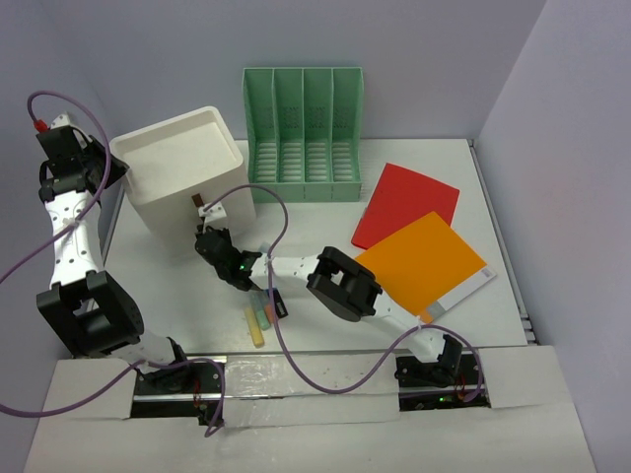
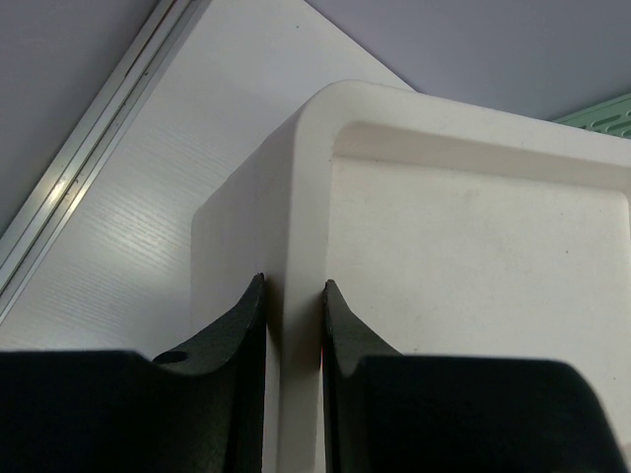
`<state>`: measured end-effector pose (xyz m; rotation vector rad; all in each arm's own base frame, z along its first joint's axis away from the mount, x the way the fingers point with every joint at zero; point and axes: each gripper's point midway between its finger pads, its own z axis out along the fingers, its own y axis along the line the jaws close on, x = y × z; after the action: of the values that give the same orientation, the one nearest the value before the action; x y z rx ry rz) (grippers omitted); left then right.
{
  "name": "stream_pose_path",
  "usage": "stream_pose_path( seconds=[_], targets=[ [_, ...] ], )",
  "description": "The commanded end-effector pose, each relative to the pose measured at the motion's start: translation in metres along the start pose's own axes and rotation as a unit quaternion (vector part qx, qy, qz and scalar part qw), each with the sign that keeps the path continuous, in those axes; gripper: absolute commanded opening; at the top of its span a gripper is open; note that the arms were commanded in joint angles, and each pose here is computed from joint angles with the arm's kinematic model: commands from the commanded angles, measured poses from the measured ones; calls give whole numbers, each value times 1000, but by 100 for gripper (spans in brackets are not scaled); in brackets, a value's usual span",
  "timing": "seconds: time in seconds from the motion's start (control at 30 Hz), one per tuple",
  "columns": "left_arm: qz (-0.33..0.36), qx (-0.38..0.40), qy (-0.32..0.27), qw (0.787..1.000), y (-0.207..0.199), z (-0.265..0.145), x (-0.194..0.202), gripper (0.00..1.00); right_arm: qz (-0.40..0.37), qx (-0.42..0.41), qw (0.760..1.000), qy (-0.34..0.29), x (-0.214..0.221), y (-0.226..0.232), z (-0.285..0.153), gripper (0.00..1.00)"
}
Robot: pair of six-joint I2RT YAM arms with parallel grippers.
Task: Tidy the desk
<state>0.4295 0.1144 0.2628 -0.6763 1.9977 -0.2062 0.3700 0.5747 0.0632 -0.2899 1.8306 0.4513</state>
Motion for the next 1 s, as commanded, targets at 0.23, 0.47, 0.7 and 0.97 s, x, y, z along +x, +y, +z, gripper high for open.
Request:
stream_pose_path(
  seconds=[0.23,0.47,0.7,0.97],
  targets=[
    [-64,25,76,995,-12,-7,36,0,29,13,998,-61,-55,-5,-8,0],
    [-73,14,66,995,-4,-5,28,0,0,-38,998,-51,-47,-4,-50,0],
    [-80,8,48,996,2,-6,14,0,-23,-102,994,-30,-30,12,-110,0],
    [-80,3,50,996,6,-4,19,0,-31,-119,992,-11,-21,14,-134,11]
  ],
)
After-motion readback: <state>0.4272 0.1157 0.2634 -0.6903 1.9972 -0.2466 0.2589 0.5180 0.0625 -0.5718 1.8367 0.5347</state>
